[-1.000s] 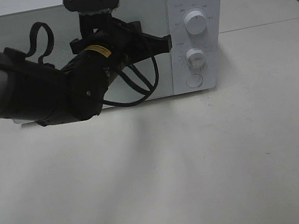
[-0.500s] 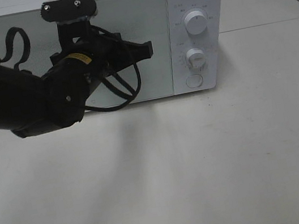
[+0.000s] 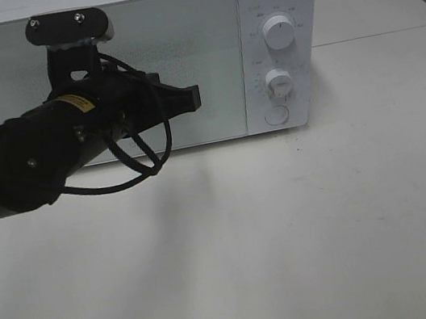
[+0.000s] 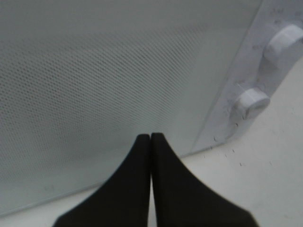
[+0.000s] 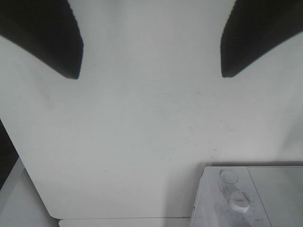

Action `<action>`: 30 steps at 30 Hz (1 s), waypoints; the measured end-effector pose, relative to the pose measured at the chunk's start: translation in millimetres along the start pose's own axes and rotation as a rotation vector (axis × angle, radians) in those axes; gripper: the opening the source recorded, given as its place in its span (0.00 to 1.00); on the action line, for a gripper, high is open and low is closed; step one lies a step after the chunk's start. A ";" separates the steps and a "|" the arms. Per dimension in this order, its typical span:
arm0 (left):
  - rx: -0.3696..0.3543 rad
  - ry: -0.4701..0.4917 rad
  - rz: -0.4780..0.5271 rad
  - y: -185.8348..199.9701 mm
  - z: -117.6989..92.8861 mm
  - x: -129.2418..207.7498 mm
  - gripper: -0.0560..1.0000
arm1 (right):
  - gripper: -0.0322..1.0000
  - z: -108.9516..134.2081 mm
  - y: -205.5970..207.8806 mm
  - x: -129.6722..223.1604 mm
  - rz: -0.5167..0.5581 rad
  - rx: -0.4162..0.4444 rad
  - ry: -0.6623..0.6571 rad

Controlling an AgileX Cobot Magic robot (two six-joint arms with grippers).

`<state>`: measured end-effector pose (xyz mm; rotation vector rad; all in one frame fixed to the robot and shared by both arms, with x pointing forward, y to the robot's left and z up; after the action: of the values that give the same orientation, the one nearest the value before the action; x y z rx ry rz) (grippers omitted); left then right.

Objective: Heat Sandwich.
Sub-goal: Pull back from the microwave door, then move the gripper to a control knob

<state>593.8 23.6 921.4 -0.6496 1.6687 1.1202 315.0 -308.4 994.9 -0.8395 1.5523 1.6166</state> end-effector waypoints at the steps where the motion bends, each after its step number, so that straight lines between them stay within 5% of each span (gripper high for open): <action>1: 0.016 -0.001 0.034 2.2 -3.0 4.1 0.08 | 0.77 0.0 0.0 0.0 0.000 0.000 0.000; 5: 0.060 -0.010 0.136 8.2 -11.1 18.9 0.20 | 0.77 0.0 0.0 0.0 0.000 0.000 0.000; 9: 0.136 -0.013 0.321 22.7 -24.5 47.5 0.83 | 0.77 0.0 0.0 0.0 0.000 0.000 0.003; 12: 0.159 -0.024 0.361 28.7 -27.9 52.1 0.93 | 0.77 0.0 0.0 0.0 0.000 0.000 0.004; 22: 0.267 -0.153 0.417 66.4 -38.2 36.8 0.98 | 0.77 0.0 0.0 0.0 0.000 0.000 0.005; 30: 0.204 -0.034 0.500 94.7 9.0 20.0 0.99 | 0.77 0.0 0.0 0.0 0.000 0.000 0.006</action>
<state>512.3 74.2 937.3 -0.0776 1.9413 1.2700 315.0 -308.4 994.9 -0.8450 1.5565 1.6155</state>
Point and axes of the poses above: a point on each arm's last joint axis where the gripper is mounted, y pointing back along that axis away from the gripper, z along the wrist's bending axis when the last joint is at zero, x = y × z, the point moved 10 cm from there along -y, pointing out along that axis toward the gripper, and after that the axes turned 3 degrees about -y, right-handed, at the moved point
